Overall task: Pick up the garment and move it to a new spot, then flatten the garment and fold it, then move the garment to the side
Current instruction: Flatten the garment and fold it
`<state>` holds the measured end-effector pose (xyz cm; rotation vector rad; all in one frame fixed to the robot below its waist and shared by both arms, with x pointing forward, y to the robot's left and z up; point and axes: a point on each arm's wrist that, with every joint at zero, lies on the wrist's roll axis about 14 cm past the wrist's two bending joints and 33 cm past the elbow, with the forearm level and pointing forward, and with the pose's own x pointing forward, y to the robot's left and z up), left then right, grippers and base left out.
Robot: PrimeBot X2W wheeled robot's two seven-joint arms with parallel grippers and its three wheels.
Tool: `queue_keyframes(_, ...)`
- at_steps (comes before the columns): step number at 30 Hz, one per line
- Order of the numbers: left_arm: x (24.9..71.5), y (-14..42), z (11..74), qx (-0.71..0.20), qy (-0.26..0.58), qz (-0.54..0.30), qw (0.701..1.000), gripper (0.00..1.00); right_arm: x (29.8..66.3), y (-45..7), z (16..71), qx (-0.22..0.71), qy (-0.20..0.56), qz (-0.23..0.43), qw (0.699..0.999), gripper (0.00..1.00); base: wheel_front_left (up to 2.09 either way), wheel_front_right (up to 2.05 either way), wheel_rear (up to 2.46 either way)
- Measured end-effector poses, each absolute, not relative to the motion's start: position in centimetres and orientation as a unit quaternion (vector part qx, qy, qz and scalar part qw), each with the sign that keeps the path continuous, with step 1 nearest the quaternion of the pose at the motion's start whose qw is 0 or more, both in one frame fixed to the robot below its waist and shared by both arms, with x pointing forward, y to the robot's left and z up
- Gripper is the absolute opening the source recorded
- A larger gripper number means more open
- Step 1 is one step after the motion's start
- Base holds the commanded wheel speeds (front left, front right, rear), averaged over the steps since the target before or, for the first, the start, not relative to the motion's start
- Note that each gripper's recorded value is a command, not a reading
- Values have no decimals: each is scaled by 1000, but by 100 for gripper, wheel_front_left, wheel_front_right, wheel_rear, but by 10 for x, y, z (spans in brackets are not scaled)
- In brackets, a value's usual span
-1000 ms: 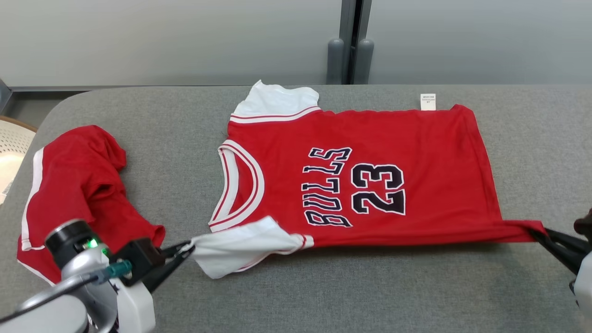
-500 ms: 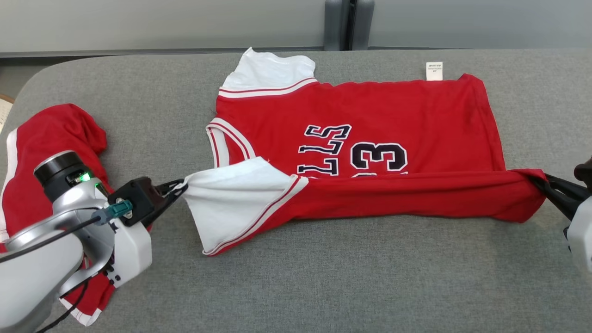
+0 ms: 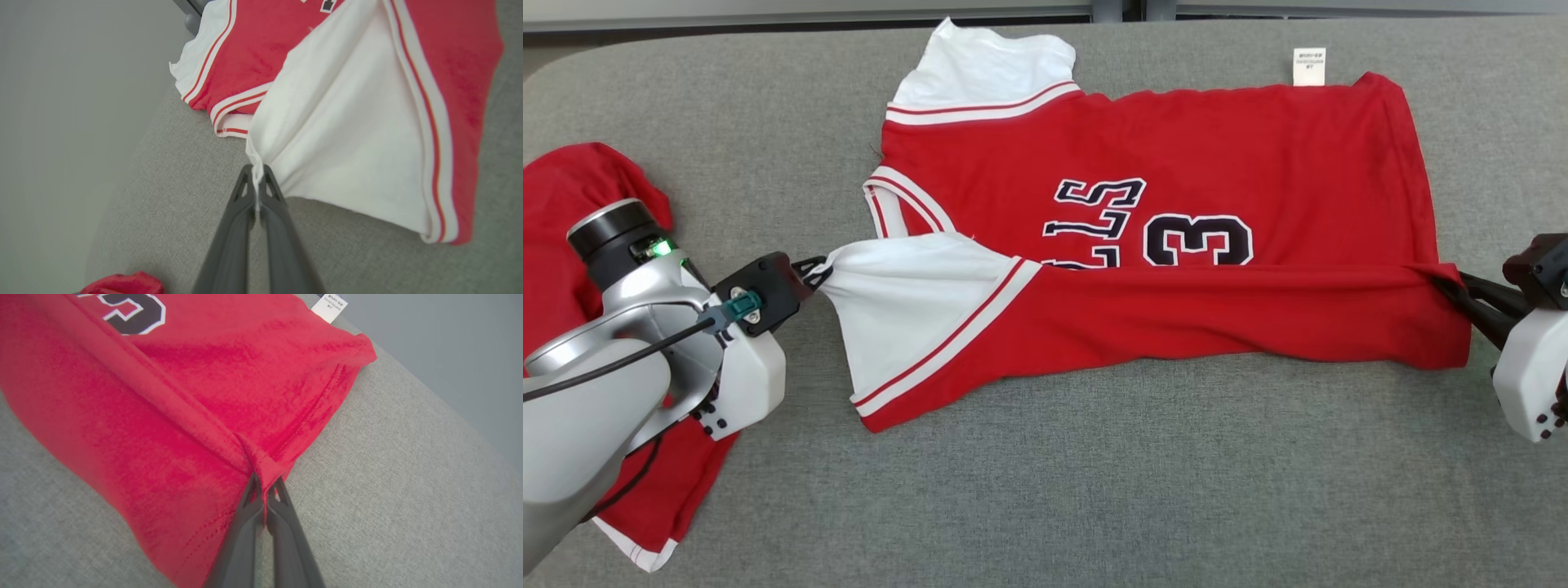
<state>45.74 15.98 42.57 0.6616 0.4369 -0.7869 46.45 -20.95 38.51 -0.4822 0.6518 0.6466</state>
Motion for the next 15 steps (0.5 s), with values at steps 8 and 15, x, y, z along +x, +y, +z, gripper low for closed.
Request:
queue_keyframes(8,466,153,412,309,218,-375,847,91,475,-211,380,-235,309,303,870,100,0,0,0)
queue_keyframes(15,482,149,428,243,188,-339,889,100,488,-213,392,-229,266,285,892,100,0,0,0)
